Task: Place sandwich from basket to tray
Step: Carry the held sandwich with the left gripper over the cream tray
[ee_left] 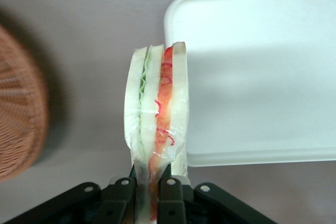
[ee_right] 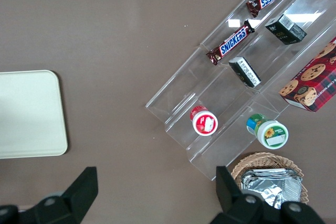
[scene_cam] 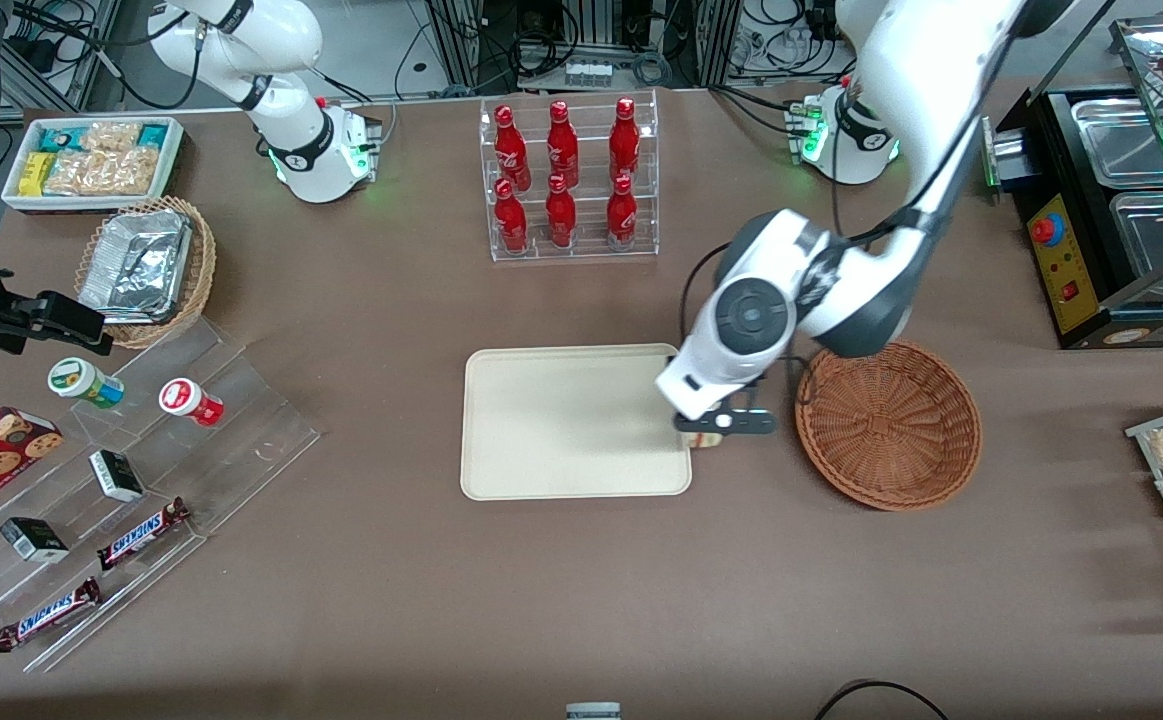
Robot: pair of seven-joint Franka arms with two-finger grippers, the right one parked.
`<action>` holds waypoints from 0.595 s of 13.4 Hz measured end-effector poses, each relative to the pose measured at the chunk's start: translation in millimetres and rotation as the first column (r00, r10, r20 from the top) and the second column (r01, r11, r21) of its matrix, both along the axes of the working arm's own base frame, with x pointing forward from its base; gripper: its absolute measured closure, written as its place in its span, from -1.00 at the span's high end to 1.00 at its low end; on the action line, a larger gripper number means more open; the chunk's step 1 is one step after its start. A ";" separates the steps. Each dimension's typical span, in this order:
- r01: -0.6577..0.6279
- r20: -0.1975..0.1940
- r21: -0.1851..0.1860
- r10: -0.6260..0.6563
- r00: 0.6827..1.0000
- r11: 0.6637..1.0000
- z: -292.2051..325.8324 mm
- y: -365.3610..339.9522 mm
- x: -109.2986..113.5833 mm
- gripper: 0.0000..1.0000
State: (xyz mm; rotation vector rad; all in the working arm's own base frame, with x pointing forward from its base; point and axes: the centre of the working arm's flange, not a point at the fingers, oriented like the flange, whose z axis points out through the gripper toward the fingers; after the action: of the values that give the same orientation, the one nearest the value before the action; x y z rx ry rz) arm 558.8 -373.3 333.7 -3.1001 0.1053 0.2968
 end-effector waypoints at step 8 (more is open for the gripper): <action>0.033 0.007 -0.024 -0.033 0.999 0.999 -53.0 -63.3 6.3 -0.71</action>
State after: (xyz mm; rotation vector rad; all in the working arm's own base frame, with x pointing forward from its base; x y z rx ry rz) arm 565.1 -436.6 280.7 -3.1200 0.1607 0.2858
